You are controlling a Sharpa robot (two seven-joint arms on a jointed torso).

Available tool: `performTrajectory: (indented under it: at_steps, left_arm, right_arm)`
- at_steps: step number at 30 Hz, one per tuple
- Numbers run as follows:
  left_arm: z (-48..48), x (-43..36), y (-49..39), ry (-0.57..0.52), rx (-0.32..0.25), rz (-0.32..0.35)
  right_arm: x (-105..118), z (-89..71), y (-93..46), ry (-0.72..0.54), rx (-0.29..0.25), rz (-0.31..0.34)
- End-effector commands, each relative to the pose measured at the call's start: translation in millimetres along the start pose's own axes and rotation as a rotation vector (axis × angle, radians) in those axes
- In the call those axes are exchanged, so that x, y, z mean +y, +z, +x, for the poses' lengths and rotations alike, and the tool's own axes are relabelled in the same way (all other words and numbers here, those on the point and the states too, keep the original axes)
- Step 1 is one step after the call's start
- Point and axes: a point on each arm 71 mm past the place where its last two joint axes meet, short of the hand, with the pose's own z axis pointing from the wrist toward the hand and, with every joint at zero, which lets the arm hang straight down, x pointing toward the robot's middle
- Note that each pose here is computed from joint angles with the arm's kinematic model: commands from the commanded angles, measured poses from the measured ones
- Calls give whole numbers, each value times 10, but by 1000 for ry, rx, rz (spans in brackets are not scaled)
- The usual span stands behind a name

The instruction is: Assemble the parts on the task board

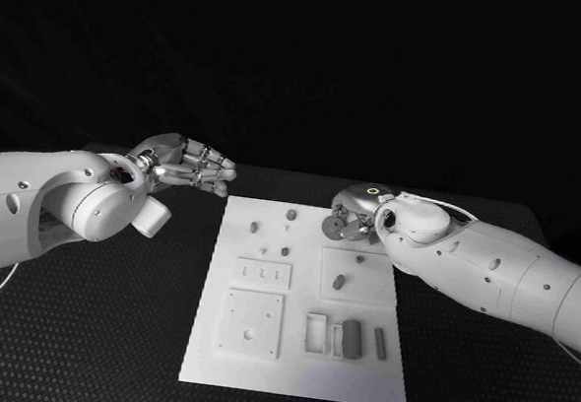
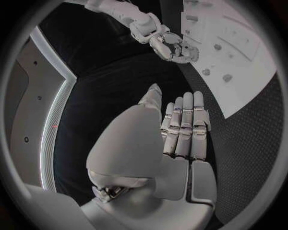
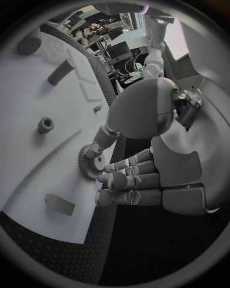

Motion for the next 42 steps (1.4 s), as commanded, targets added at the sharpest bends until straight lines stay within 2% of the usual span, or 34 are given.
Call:
performTrajectory:
  at_steps: [1,19,30,42]
  left_arm:
    - [21,-14,2,1,17,7]
    - [17,-13,-4,1,14,6]
    - [15,-12,-9,1,13,6]
    - [6,-9,-11,1,10,5]
  right_arm:
    - [29,255,-34,-18,127,-19]
    - [32,323,-49,18,166,-16]
    - [39,312,-49,5,146,1]
    - [-11,274,-70,-2,85,27]
